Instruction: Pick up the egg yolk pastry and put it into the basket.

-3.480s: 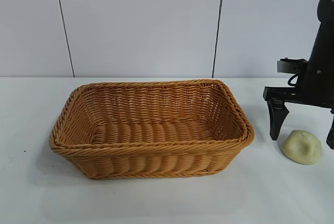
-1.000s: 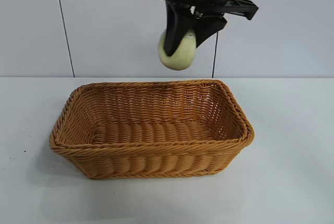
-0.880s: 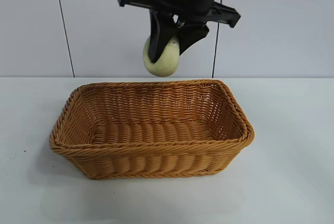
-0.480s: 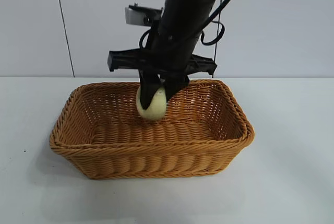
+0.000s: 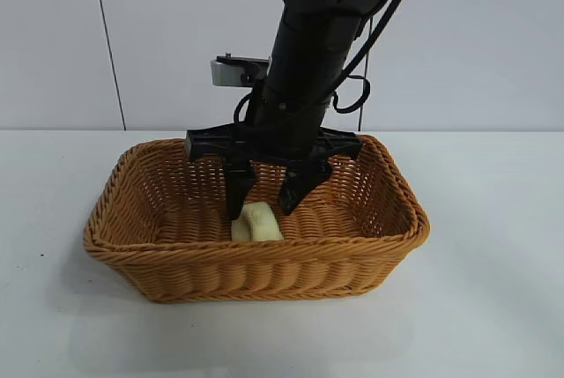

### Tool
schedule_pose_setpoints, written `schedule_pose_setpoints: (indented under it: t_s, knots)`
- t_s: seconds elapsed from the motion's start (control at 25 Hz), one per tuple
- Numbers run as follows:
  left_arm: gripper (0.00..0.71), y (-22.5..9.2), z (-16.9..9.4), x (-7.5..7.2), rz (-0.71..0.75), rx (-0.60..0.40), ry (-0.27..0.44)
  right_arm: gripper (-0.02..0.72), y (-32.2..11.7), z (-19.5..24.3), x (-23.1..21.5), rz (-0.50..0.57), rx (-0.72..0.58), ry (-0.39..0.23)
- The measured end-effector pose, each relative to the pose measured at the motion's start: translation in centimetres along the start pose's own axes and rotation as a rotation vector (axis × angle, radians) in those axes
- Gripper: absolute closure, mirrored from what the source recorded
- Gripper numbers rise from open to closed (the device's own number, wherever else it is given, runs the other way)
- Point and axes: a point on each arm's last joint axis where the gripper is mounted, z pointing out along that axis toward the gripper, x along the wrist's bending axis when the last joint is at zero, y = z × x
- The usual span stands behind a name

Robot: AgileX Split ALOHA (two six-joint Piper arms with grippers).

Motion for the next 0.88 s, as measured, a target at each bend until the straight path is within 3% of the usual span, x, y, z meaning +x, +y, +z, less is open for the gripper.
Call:
schedule_pose_setpoints:
  t_s: [0.08, 0.2, 0.52, 0.68, 0.88]
  knots:
    - [0.014, 0.0, 0.0, 0.0, 0.0, 0.0, 0.0, 0.048, -0.2, -0.1, 0.0, -0.002, 0.019, -0.005]
    - [0.014, 0.0, 0.0, 0.0, 0.001, -0.001, 0.001, 0.018, 0.1, -1.2, 0.0, -0.02, 0.024, -0.021]
    - [0.014, 0.0, 0.0, 0.0, 0.001, -0.001, 0.001, 0.01, 3.0, -8.3, 0.7, -0.084, 0.019, -0.103]
    - [0.014, 0.0, 0.0, 0.0, 0.001, -0.001, 0.001, 0.01, 4.3, -11.1, 1.3, -0.088, -0.073, -0.084]
    - [0.014, 0.0, 0.0, 0.0, 0.001, -0.001, 0.001, 0.01, 4.6, -11.4, 0.3, -0.075, -0.074, -0.106]
